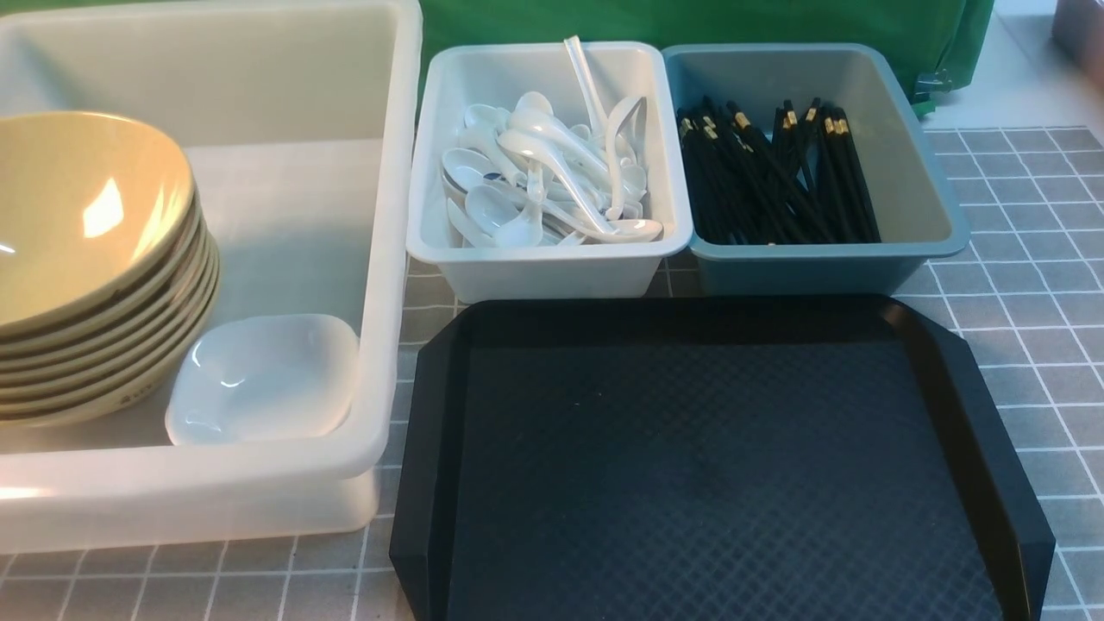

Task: On grey table put chopsticks spoon bowls plates into blue grey white boxes.

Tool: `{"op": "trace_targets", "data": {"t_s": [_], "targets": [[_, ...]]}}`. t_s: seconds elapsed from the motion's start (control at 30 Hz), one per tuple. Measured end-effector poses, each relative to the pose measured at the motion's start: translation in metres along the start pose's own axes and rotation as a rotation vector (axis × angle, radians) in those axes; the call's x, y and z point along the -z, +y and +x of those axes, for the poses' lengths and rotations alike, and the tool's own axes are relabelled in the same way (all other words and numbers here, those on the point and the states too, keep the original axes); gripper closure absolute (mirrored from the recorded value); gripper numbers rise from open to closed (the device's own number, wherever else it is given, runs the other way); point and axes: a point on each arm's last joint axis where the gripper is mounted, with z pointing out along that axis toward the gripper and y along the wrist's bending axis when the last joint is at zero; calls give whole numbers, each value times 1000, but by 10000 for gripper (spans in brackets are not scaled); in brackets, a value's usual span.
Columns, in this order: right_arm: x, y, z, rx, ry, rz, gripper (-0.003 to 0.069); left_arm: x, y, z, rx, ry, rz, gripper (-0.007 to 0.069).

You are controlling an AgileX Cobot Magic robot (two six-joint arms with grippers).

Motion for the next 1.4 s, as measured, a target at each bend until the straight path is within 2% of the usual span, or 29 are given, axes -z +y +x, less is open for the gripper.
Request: {"op": "trace_targets", "data": {"t_s": [0.1, 0.17, 0.3, 0.4, 0.6, 1.4], "targets": [[0, 0, 0, 0, 0, 0, 615, -14, -3, 5, 45, -105, 7, 636], [0, 0, 0, 0, 0, 0, 614, -23, -2, 12, 56, -169, -19, 636], [0, 0, 0, 0, 0, 0, 614, -50, -2, 52, 52, -280, -116, 636], [0, 0, 0, 0, -1, 0, 614, -55, -3, 65, 75, -235, -127, 636], [0, 0, 0, 0, -1, 0, 614, -58, -6, 89, 109, 16, -104, 636], [0, 0, 0, 0, -1, 0, 597, -58, -5, 91, 132, 34, -136, 636]]}}
